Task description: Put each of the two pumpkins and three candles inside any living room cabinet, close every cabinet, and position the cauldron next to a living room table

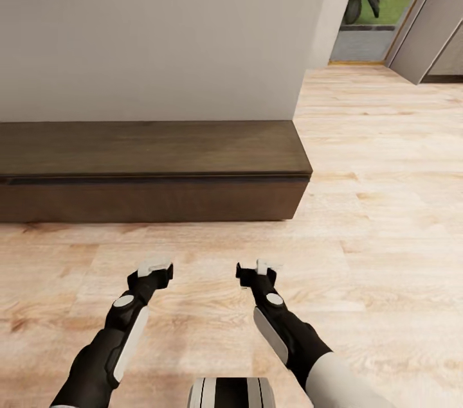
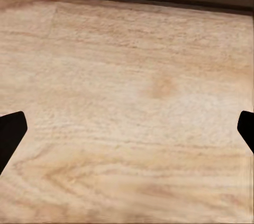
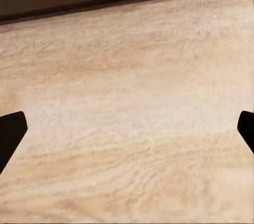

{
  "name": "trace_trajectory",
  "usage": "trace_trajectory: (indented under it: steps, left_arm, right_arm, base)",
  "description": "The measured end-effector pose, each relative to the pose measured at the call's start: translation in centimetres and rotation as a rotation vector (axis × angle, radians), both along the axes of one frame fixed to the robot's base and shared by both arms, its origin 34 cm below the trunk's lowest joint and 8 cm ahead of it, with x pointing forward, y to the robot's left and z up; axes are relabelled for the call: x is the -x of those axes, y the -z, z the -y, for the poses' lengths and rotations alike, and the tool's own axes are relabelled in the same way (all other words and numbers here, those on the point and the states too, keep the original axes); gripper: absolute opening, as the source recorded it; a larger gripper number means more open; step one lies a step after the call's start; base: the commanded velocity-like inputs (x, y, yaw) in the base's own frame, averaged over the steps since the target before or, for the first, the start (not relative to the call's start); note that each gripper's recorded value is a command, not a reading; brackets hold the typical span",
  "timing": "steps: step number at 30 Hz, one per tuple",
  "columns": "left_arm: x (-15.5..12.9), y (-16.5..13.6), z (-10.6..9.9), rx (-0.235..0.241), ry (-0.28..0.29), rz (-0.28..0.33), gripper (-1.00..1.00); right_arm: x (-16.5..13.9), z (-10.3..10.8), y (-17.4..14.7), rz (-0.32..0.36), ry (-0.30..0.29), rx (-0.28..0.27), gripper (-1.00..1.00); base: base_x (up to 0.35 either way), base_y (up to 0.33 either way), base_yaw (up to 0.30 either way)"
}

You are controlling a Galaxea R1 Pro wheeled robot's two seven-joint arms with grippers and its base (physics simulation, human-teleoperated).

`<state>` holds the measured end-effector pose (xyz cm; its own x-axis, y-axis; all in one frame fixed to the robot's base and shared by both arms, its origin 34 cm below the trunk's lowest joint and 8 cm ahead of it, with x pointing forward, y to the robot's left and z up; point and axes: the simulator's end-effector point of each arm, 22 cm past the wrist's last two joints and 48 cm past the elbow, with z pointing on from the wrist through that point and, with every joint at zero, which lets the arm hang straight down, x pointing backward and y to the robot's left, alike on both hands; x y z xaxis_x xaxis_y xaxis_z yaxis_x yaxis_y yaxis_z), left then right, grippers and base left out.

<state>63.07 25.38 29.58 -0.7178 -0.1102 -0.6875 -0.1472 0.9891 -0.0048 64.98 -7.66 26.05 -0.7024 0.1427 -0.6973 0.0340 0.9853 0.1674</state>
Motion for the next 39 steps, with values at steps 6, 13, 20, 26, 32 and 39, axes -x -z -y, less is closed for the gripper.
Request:
trace_trajectory:
  steps: [6, 13, 20, 26, 32, 39]
  left_arm:
    - [1.1, -1.3, 0.6, 0.008, 0.036, -0.138, 1.0]
    - [3.0, -1.8, -1.5, 0.012, 0.0, -0.258, 1.0]
    - [4.4, -2.4, -2.4, 0.023, -0.019, -0.325, 1.0]
    - [4.9, -3.2, -2.0, 0.03, -0.008, -0.364, 1.0]
    - [5.3, -3.3, -2.0, 0.03, -0.005, -0.39, 1.0]
    - [5.9, -2.0, -2.5, 0.032, -0.015, -0.46, 1.0]
  right_arm:
    - [-2.0, 0.4, -3.2, -0.104, 0.002, -0.054, 1.0]
    - [-1.3, 0.0, -5.2, -0.151, -0.025, -0.075, 1.0]
    - [-0.2, -1.3, -6.1, -0.212, -0.03, -0.14, 1.0]
    - [0.3, -1.8, -7.0, -0.226, -0.05, -0.138, 1.0]
    - [0.4, -1.9, -8.2, -0.229, -0.066, -0.127, 1.0]
    - [0.3, -1.8, -9.4, -0.218, -0.067, -0.118, 1.0]
  base:
    - [-0.004, 0.0, 0.0]
    - [0.0, 0.0, 0.0]
    - [0.0, 0.0, 0.0]
    - [0.0, 0.0, 0.0]
    - [0.0, 0.0, 0.0]
    - [0.0, 0.0, 0.0]
